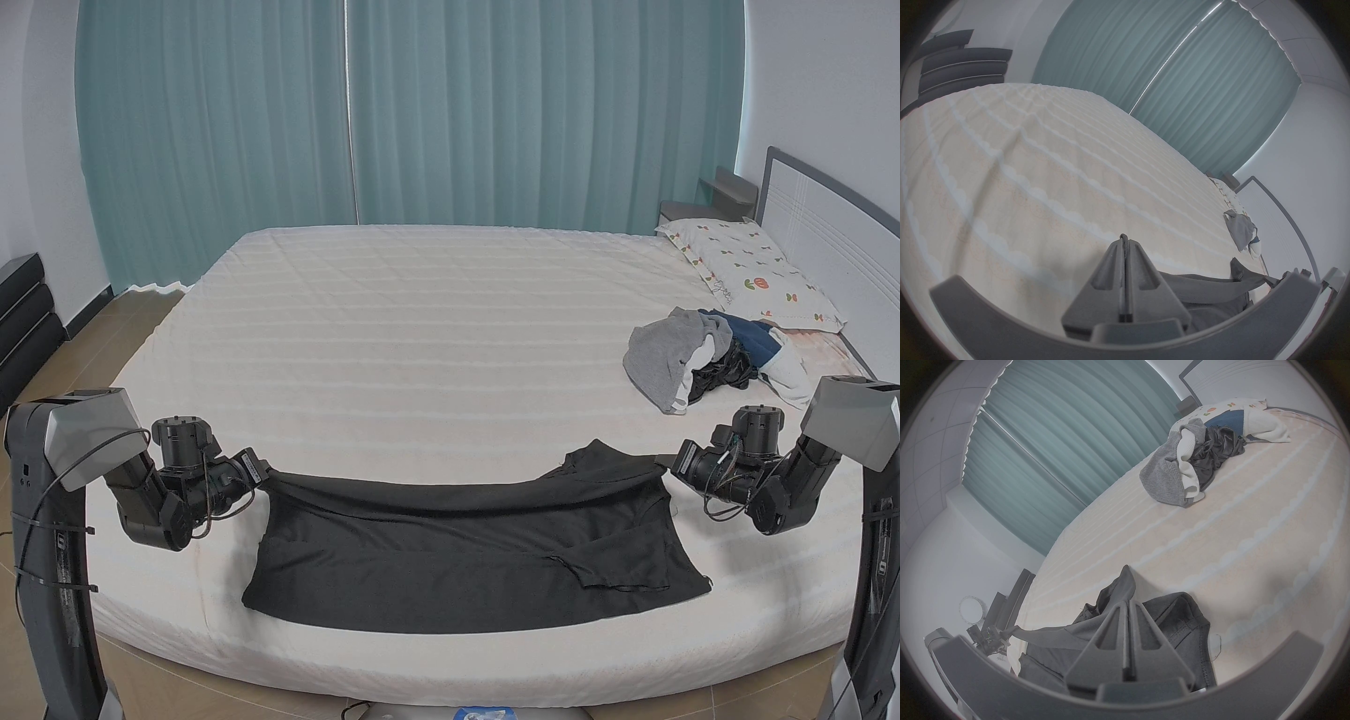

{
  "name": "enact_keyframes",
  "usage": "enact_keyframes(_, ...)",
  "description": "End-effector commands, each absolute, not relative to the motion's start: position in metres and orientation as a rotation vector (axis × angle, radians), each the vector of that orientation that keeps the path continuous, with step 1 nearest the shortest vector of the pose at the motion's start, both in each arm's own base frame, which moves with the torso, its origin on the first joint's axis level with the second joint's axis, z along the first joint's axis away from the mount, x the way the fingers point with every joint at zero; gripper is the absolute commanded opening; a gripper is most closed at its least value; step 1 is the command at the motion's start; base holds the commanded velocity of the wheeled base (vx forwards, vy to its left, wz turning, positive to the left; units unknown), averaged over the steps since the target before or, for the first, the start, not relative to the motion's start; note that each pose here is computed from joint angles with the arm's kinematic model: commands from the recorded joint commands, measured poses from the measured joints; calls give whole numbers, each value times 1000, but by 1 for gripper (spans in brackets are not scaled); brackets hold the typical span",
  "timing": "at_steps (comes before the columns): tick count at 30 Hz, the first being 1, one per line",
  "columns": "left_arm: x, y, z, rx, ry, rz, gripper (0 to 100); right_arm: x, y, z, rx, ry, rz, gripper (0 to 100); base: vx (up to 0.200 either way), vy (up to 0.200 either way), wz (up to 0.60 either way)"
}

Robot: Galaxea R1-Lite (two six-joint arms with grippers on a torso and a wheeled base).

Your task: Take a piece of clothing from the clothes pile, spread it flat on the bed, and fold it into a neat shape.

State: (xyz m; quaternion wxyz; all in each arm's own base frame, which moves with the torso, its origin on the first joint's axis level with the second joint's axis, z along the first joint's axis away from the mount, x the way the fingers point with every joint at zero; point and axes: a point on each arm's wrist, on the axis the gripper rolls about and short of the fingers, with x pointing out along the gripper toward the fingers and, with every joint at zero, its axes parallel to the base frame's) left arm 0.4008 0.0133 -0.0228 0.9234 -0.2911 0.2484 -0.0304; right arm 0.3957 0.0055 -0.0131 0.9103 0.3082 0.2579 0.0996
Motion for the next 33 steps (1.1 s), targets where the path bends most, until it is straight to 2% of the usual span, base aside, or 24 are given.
enact_keyframes(1, 397, 15, -20, -593, 503, -67, 0, 393, 4, -13, 638, 527, 213, 0, 0, 0, 0)
enact_keyframes(10, 415, 10, -16, -638, 419, -64, 0, 417, 7, -10, 634, 417, 239, 0, 0, 0, 0)
enact_keyframes(13, 426, 4, -12, -710, 375, -29, 0, 434, 9, -14, 643, 370, 200, 0, 0, 0, 0)
enact_keyframes(18, 435, -1, -20, -706, 354, 6, 0, 447, 9, 1, 689, 296, 173, 0, 0, 0, 0)
enact_keyframes(33, 433, 2, -24, -703, 361, 28, 0, 432, -1, -8, 695, 355, 149, 0, 0, 0, 0)
